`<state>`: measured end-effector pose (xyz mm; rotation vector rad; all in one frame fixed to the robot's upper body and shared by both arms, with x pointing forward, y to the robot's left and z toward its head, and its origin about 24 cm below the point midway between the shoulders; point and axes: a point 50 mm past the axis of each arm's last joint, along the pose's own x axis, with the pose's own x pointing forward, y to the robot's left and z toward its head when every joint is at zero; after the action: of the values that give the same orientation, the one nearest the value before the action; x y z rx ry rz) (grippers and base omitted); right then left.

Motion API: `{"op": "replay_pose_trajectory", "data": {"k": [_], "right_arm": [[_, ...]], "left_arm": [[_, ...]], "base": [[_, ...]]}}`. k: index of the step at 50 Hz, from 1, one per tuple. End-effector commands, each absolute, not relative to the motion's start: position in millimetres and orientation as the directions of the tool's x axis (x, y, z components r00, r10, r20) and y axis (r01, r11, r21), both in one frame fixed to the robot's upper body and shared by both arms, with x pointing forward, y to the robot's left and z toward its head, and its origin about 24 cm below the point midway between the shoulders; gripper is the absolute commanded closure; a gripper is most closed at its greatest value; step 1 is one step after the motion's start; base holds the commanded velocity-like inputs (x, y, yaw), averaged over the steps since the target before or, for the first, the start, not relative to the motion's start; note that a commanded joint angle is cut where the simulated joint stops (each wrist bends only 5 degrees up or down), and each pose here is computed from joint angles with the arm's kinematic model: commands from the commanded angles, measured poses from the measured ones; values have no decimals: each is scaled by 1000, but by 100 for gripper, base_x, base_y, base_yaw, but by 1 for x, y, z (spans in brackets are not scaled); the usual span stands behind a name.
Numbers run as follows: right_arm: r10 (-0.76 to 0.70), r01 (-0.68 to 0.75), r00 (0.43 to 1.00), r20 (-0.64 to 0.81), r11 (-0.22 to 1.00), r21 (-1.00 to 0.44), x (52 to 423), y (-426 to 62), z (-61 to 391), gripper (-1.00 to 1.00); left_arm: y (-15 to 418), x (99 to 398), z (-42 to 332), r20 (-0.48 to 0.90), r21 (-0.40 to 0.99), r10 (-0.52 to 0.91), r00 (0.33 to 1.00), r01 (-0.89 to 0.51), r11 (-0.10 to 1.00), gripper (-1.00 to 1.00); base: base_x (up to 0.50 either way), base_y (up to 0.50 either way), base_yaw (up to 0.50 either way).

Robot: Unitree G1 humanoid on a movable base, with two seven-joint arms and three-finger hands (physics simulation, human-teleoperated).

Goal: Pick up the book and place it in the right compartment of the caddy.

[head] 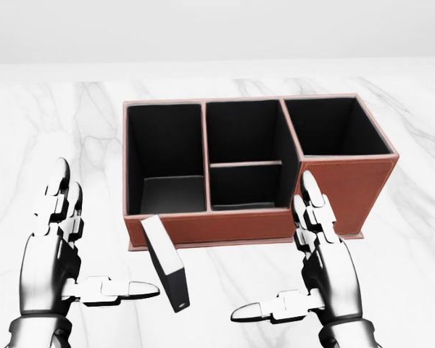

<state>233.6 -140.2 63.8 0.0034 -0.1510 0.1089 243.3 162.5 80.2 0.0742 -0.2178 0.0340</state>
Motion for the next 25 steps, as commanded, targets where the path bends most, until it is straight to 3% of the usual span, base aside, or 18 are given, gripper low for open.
{"op": "replay_pose_trajectory", "data": {"k": [1,25], "right_arm": [[113,-113,983,142,994,-7,233,-139,62,-100],[115,-114,985,132,993,-13,232,-138,60,-100]], "left_arm": [[162,244,78,209,73,26,978,-42,996,-100],[162,244,78,209,74,33,977,-49,996,-100]], "base": [[19,0,0],[12,0,0]]}}
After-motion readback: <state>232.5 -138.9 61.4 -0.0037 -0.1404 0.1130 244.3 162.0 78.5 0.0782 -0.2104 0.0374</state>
